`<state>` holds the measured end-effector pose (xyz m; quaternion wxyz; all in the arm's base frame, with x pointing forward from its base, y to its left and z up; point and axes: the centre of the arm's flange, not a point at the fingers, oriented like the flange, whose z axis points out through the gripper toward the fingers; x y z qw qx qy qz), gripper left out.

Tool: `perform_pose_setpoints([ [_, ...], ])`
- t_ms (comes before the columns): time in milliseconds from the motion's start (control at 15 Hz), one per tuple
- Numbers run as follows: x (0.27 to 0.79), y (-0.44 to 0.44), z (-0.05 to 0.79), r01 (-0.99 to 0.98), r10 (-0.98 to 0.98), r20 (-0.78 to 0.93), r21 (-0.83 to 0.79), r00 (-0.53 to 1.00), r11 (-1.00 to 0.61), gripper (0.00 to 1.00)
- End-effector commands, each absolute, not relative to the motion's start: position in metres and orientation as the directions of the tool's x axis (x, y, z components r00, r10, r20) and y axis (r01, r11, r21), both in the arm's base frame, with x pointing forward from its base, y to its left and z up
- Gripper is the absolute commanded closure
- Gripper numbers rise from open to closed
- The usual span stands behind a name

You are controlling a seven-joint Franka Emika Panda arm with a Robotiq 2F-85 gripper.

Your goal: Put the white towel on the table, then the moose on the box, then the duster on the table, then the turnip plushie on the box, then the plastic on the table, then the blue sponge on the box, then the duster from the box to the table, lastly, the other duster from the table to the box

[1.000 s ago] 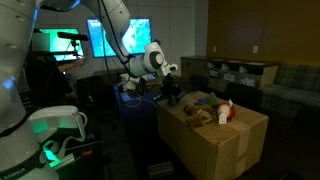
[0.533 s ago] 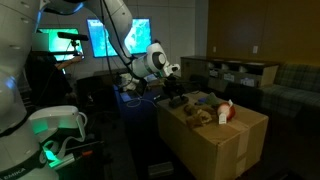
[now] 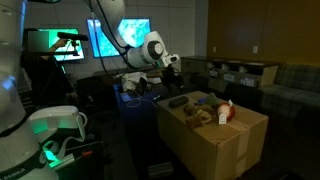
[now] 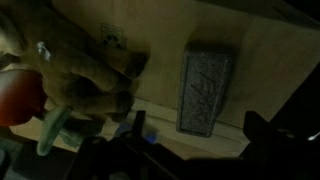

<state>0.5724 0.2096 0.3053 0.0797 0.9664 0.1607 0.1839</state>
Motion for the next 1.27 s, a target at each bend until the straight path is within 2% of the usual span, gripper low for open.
perform_pose_setpoints([
  [0,0.529,0.170,0.374,0.284,0.318,0.298,0.155,0.900,-0.946,0.00],
  [400,0.466,0.096,0.435,0.196,0.217,0.261,0.101,0.941,-0.975,0.00],
  [1000,0.363,-0.005,0.464,-0.002,0.004,0.313,0.018,0.950,-1.000,0.00],
  [1067,0.402,0.008,0.453,0.021,0.032,0.276,0.041,0.961,-0.999,0.00],
  [1200,0.384,-0.002,0.456,-0.002,0.008,0.294,0.035,0.956,-0.999,0.00],
])
